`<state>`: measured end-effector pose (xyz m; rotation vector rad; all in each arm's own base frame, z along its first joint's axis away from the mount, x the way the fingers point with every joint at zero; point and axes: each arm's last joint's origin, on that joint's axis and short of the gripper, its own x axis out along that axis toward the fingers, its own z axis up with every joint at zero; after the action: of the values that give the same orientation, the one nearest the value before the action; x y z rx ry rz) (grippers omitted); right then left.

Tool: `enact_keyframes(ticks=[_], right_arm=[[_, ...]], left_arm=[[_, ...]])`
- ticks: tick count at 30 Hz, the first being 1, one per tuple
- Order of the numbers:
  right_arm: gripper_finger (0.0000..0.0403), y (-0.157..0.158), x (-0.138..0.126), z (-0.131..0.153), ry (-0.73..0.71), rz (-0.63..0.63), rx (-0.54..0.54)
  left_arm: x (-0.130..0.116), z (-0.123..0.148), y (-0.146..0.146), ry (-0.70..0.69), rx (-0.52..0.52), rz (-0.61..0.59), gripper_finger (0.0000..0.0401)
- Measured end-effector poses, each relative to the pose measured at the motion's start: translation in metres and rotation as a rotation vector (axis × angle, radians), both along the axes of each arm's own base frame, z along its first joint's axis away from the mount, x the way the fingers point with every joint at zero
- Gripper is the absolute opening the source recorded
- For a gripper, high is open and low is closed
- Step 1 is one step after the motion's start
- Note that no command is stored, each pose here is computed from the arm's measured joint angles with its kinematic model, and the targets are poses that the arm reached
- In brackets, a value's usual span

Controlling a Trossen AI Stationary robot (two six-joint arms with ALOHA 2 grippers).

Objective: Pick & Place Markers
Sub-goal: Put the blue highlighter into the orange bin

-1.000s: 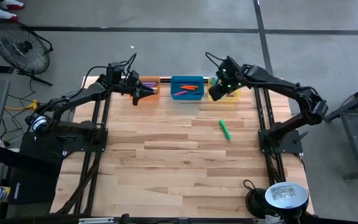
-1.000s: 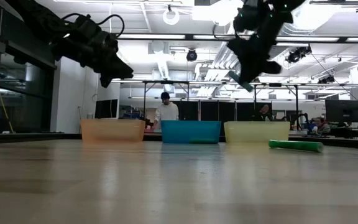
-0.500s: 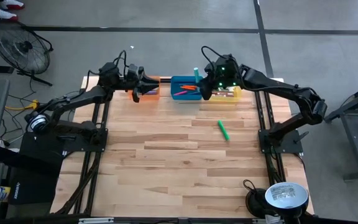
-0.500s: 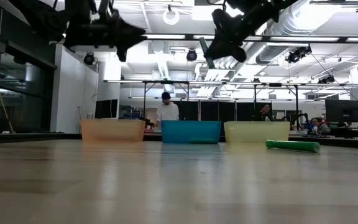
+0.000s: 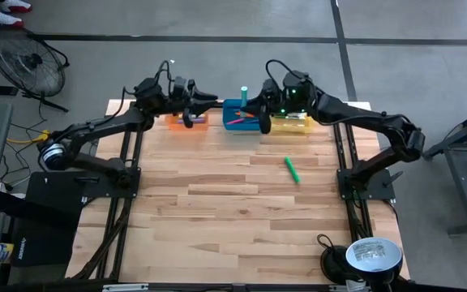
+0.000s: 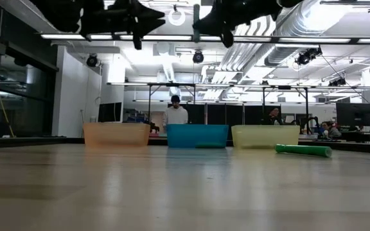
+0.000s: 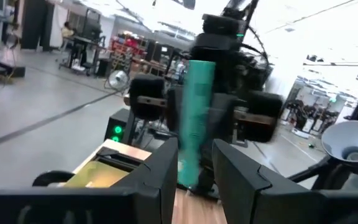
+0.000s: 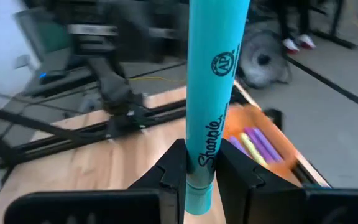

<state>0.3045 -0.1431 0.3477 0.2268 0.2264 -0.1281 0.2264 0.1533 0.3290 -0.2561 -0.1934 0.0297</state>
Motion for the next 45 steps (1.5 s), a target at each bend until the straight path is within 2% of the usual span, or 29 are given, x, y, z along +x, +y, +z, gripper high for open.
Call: enact_keyframes(ticks=[9,18,32,45], right_arm=[[0.0053,-0.001,0.015,-0.01,-0.022,0.054,-0.009],[0.0053,-0.002,0.017,-0.009,-0.049,0.067,-0.014],[0.0053,-0.005,0.036,-0.029,-0.049,0.108,0.065],[0.0053,-0.01,0.035,-0.032,-0.043,0.094,0.085]], left_arm=[[0.028,0.002,0.014,0.025,-0.05,-0.099,0.0099],[0.043,-0.005,0.019,0.06,-0.08,-0.119,0.0099],[0.043,-0.004,0.019,0.065,-0.07,-0.113,0.0099],[0.043,-0.005,0.017,0.082,-0.065,-0.176,0.0099]])
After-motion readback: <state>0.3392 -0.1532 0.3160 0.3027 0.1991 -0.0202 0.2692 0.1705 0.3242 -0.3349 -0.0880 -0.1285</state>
